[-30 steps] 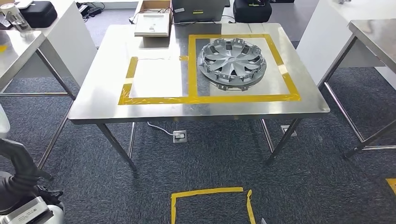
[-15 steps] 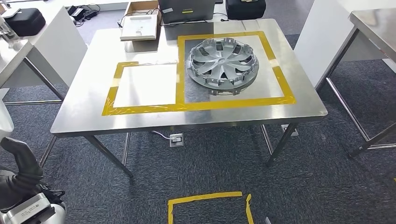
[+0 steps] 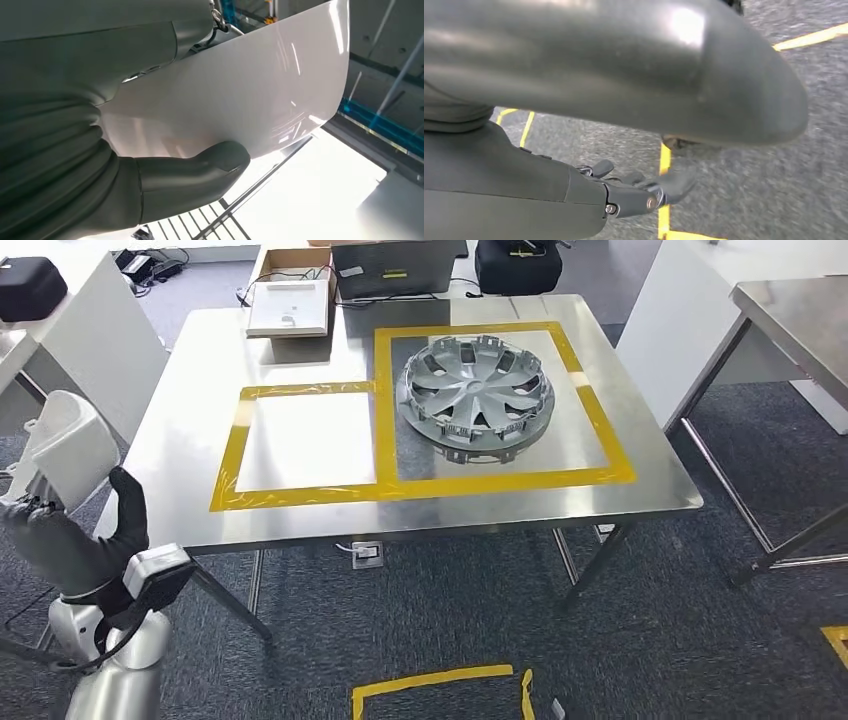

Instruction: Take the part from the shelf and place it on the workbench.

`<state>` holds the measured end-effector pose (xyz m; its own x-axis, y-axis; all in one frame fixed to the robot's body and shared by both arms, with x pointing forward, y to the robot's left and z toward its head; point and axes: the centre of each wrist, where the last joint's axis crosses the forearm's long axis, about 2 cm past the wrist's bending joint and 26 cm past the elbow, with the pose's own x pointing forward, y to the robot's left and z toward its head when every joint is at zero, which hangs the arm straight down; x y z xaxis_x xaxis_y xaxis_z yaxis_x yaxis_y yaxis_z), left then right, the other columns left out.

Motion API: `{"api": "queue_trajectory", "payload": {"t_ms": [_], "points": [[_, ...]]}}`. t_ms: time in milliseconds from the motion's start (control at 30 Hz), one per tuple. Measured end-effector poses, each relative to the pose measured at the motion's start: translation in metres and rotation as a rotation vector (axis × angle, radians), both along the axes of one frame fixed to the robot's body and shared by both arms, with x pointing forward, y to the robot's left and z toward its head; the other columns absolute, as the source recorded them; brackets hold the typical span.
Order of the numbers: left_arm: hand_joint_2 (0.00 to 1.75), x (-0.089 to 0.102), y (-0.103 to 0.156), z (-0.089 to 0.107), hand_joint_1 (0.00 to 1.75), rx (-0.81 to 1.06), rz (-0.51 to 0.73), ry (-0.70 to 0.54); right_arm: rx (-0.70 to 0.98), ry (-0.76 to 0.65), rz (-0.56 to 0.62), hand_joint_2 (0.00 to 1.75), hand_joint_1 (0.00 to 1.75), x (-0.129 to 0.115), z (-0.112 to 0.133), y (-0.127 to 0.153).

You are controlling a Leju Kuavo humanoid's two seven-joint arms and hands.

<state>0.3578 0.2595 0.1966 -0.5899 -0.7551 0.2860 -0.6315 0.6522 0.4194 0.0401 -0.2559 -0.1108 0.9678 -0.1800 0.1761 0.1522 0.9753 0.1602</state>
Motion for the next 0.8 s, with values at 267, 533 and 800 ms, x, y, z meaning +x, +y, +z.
{"api": "queue_trajectory", "payload": {"t_ms": [267, 533, 800], "points": [[1.75, 0.057, 0.015, 0.002, 1.75, 0.131, 0.069, 0.130, -0.013, 0.008, 0.013, 0.00, 0.00, -0.003, -0.001, -0.008], [1.75, 0.073, 0.019, -0.001, 1.75, 0.173, 0.091, 0.205, -0.013, 0.008, 0.025, 0.00, 0.00, -0.003, -0.001, -0.008], [1.75, 0.086, 0.019, -0.007, 1.75, 0.167, 0.084, 0.378, -0.006, -0.003, 0.042, 0.00, 0.00, -0.002, -0.001, -0.008]]}}
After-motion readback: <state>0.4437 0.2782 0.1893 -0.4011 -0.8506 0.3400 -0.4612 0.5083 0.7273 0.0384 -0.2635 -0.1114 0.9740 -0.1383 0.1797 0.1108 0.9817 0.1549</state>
